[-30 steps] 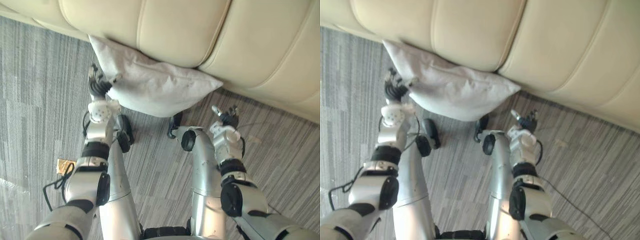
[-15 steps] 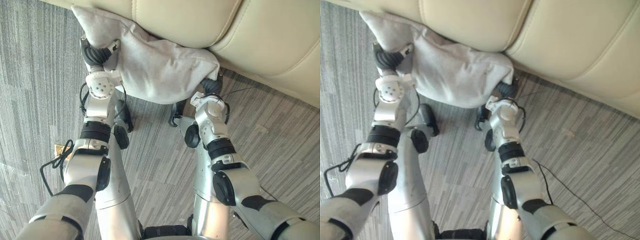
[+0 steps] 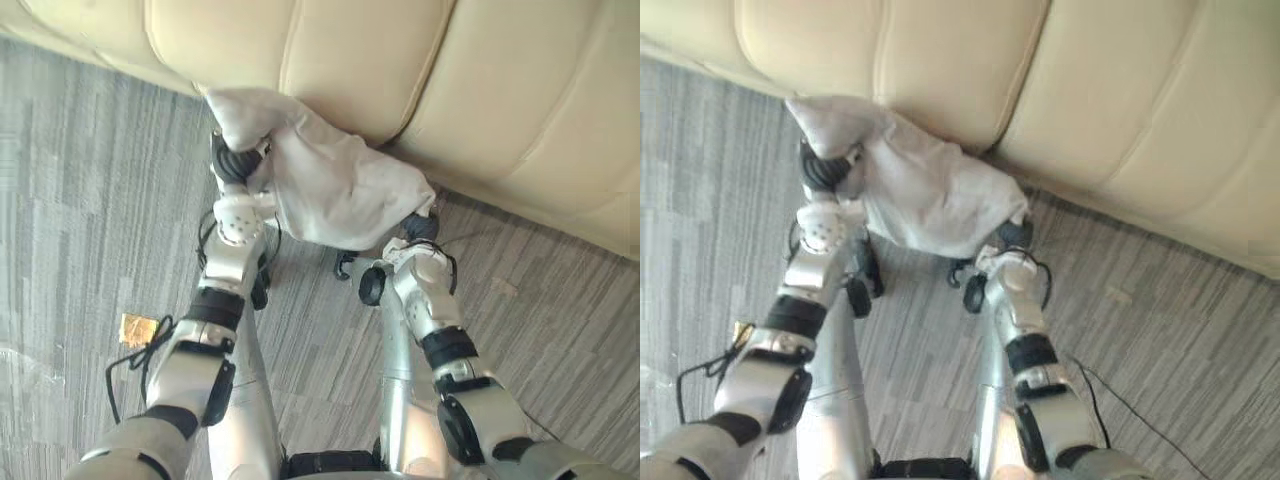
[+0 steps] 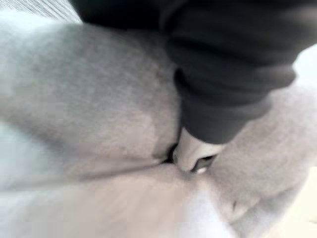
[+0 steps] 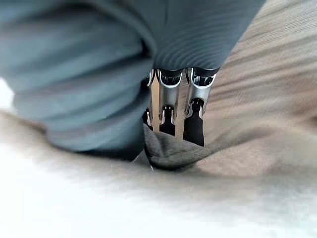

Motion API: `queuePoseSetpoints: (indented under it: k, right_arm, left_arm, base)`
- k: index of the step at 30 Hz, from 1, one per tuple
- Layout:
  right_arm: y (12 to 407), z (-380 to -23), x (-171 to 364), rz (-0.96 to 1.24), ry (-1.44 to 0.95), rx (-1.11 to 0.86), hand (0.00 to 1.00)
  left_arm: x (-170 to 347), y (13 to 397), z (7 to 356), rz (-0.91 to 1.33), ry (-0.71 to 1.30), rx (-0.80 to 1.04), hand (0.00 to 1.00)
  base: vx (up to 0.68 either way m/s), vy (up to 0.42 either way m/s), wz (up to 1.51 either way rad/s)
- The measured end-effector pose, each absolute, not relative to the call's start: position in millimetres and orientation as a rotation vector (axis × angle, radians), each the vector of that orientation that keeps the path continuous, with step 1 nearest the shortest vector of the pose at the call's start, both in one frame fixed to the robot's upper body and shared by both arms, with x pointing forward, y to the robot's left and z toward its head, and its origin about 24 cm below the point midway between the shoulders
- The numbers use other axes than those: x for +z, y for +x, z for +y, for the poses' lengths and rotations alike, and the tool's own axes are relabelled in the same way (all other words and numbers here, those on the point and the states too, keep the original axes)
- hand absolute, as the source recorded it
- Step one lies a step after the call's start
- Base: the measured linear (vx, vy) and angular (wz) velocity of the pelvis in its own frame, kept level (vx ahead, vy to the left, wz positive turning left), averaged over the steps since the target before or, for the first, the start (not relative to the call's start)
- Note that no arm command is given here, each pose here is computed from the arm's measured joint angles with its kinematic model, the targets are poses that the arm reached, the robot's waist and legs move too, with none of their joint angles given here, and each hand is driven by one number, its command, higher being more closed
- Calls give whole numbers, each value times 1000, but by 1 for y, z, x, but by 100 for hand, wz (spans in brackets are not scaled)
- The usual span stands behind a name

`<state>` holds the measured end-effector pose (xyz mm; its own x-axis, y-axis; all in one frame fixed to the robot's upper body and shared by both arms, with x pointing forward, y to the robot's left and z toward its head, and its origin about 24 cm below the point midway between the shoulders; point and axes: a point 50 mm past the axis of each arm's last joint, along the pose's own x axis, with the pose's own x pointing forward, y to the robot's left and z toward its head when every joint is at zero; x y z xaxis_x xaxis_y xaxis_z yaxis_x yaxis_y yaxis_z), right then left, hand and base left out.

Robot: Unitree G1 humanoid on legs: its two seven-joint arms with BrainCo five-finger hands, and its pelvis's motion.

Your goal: Pick up cushions and gather them together orderly.

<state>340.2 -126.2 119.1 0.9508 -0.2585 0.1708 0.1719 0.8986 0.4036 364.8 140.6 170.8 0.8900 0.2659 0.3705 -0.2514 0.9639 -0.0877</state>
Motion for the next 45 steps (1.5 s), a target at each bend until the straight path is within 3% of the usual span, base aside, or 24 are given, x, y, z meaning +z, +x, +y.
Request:
queuePoseSetpoints:
  k: [4,16,24,33,45]
  right_arm:
    - [312,-142,112,-305,424,-257,100]
    - [214,-167,34,-80,240,-297,100]
    - [209,-182,18,-4,67,-265,100]
    - [188,-183,14,43,59,-291,100]
    - [190,-181,22,18,25,-305,100]
  left_arm:
    - [145,339,123,-399,-71,190,100]
    - [51,258,112,-139,-165,85,100]
    - [30,242,113,-52,-149,21,100]
    - [18,222,110,23,-217,18,100]
    - [7,205,109,100,-243,29,100]
  base:
    - [46,17,-5]
    - [164,56,-41]
    - [148,43,-45]
    - [16,20,-22]
    - [134,155,-49]
